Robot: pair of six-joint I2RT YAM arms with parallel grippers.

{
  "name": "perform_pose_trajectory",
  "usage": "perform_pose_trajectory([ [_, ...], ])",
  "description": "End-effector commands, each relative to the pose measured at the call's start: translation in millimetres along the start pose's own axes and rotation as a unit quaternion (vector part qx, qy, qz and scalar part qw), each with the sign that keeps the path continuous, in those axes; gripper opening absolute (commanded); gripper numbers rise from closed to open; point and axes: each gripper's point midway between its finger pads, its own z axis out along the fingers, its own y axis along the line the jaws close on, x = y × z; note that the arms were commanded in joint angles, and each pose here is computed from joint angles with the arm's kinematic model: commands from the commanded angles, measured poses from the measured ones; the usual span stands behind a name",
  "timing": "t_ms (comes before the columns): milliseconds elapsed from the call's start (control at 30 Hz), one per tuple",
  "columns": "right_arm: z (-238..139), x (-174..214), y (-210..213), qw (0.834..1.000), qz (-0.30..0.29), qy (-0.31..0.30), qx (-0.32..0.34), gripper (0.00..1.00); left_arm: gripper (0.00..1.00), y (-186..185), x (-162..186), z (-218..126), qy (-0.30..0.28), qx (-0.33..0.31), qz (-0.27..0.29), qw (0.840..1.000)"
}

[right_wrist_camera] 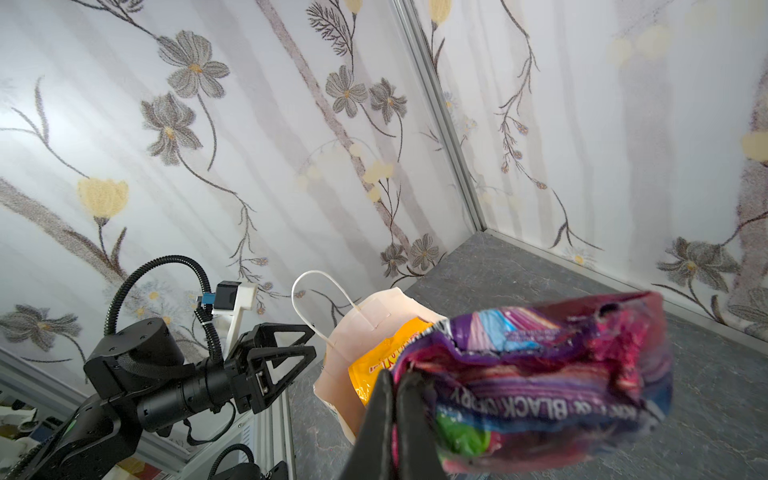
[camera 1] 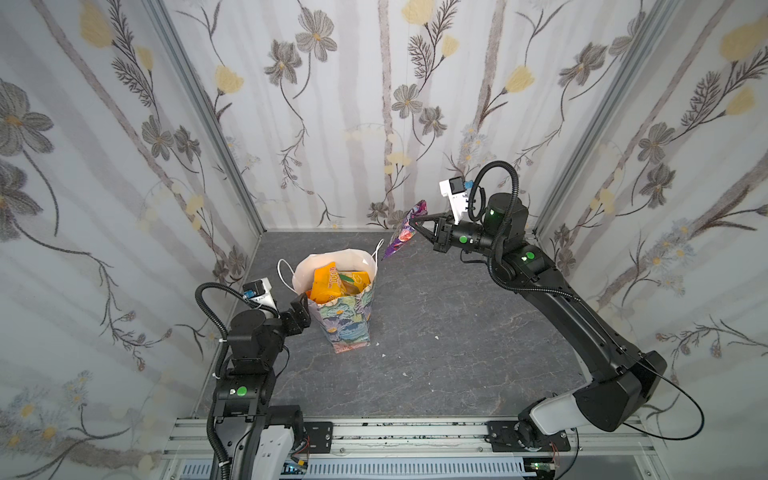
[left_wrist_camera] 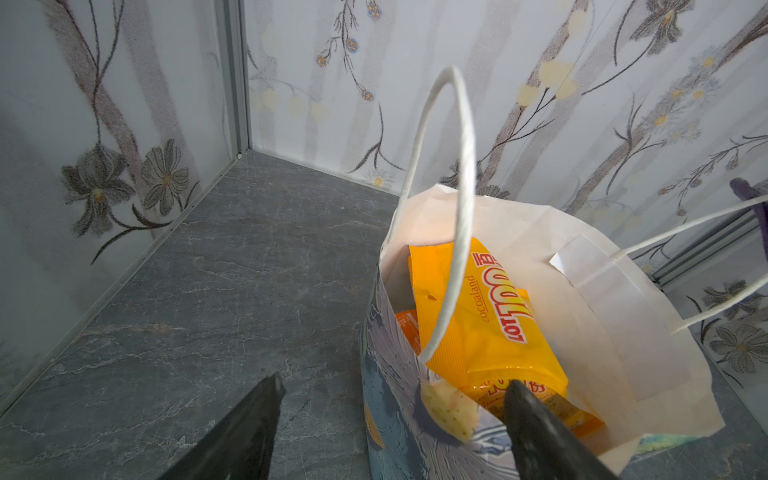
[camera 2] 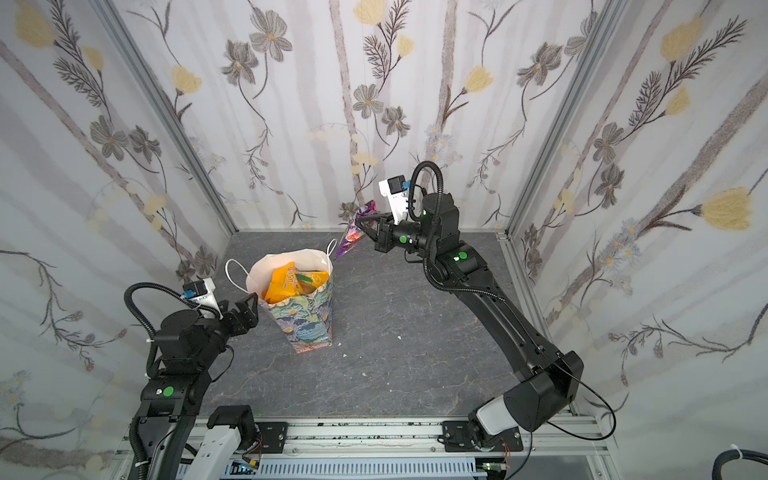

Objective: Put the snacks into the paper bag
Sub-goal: 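Lift the purple packet and carry it toward the white bag, then lower the purple packet into the white bag held by the left gripper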

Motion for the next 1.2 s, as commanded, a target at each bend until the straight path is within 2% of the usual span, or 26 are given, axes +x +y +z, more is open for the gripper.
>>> perform_pose_trajectory([
  [0,-3.5,-16.3,26.1,0.999,-0.031,-0.022,-0.023,0.0,0.84,-3.3,-6.0,-0.4,-0.012,0.008,-0.001,1.0],
  [433,2.5,-25.2,91.3,0.995,-0.07,-0.016,-0.069,0.0,0.83,-3.6,-6.2,-0.3,-0.012,0.009,-0.001,1.0],
  [700,34.4,2.8,116.8,0.99,-0.075,0.049,-0.113,0.0,0.83,-4.1,-5.1,0.1,-0.01,0.01,-0.001,1.0],
  [767,53.8,16.2,108.2,0.989,-0.077,0.072,-0.102,0.0,0.83,-3.5,-5.4,0.0,-0.011,0.009,-0.001,1.0],
  [800,58.6,22.0,119.6,0.987,-0.081,0.079,-0.112,0.0,0.83,-3.6,-5.6,-0.3,-0.012,0.009,-0.001,1.0],
  [1000,78.0,32.7,109.2,0.988,-0.094,0.088,-0.08,0.0,0.83,-4.1,-6.5,-1.5,-0.014,0.01,-0.001,1.0],
  [1167,93.7,43.9,85.1,0.986,-0.126,0.111,-0.008,0.0,0.83,-4.1,-6.5,-1.4,-0.014,0.01,-0.001,1.0],
])
